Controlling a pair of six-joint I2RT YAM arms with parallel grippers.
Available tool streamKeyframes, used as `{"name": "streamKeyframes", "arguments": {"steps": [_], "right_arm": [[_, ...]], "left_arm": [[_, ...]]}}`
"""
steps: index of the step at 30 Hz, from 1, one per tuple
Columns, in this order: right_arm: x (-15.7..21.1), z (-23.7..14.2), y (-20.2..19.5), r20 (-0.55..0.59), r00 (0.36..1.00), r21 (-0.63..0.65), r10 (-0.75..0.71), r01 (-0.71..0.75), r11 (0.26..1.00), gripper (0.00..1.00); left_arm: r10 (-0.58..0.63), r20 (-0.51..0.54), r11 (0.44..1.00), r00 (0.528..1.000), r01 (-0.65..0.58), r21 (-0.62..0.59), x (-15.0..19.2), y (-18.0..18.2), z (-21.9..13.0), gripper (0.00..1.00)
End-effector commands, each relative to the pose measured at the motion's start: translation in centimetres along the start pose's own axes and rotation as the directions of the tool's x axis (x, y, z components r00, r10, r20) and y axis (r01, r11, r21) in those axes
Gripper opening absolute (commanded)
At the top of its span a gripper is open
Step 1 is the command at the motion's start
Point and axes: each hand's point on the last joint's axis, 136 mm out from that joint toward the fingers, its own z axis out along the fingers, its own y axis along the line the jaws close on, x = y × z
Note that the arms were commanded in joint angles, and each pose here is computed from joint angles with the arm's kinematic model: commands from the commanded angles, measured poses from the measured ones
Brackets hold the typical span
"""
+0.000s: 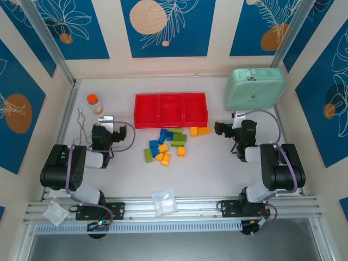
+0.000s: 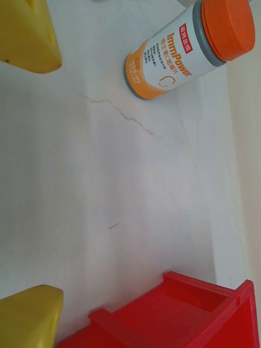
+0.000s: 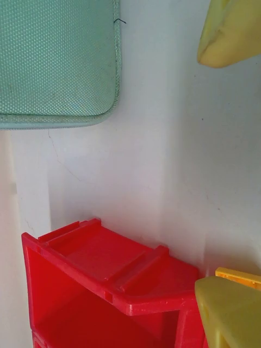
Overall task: Sort the legos into containers by color
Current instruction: Pick up the lego from the center of the table.
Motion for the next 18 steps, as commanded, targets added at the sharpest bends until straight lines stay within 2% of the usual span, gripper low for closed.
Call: {"name": "streamKeyframes", "arguments": {"steps": [1, 18], "right_arm": [[-1.01, 0.15, 0.18, 0.025, 0.999, -0.004, -0.021, 0.022, 1.000, 0.99], [-1.09, 0.14, -0.57, 0.029, 1.000, 0.040, -0.006, 0.005, 0.999, 0.99]], "left_arm": [[0.000, 0.025, 1.000, 1.000, -0.001, 0.016, -1.00, -0.18, 0.14, 0.99], [0.000, 0.020, 1.000, 1.000, -0.001, 0.016, -0.94, -0.17, 0.21, 0.99]]}}
